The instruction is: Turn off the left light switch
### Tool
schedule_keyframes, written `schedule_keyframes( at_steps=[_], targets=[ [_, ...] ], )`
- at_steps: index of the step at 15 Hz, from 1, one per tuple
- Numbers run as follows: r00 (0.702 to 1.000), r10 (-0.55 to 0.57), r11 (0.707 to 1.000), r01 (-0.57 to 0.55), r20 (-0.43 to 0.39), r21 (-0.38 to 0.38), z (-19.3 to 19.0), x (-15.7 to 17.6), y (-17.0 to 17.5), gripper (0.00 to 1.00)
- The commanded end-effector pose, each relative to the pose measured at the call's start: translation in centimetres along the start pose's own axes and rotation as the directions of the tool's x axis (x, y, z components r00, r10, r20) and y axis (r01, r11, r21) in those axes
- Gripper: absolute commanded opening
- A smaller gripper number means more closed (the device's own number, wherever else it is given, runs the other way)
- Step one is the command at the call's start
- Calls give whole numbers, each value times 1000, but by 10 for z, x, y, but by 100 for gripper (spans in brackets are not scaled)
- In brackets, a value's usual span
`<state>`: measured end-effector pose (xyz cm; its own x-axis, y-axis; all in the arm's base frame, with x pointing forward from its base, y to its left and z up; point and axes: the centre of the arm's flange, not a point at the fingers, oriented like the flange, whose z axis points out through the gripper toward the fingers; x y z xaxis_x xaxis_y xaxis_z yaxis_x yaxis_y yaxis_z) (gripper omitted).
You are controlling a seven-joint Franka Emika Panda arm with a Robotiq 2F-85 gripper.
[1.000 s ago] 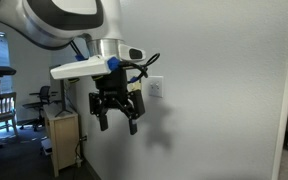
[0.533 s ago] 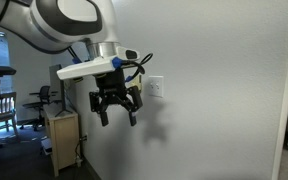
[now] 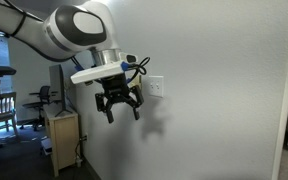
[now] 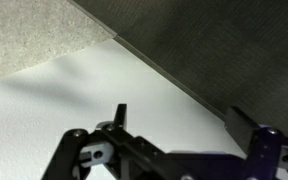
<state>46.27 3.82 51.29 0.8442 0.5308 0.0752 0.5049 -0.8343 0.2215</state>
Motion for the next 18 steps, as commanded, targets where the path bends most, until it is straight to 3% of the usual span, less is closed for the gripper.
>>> schedule_keyframes(
  at_steps=[1,6,12,14,17,18],
  targets=[
    [999,-52,998,52,-3,-23,9,26,6,100],
    [995,-99,994,98,-16,-43,13,51,7,100],
    [970,-240,970,238,-34,-58,11,86,2,100],
    [947,-320,946,317,-39,-61,10,98,-4,100],
    [882,-471,881,469,-23,-61,7,113,-14,100],
    [919,-392,920,389,-40,-51,8,97,-19,100]
  ],
)
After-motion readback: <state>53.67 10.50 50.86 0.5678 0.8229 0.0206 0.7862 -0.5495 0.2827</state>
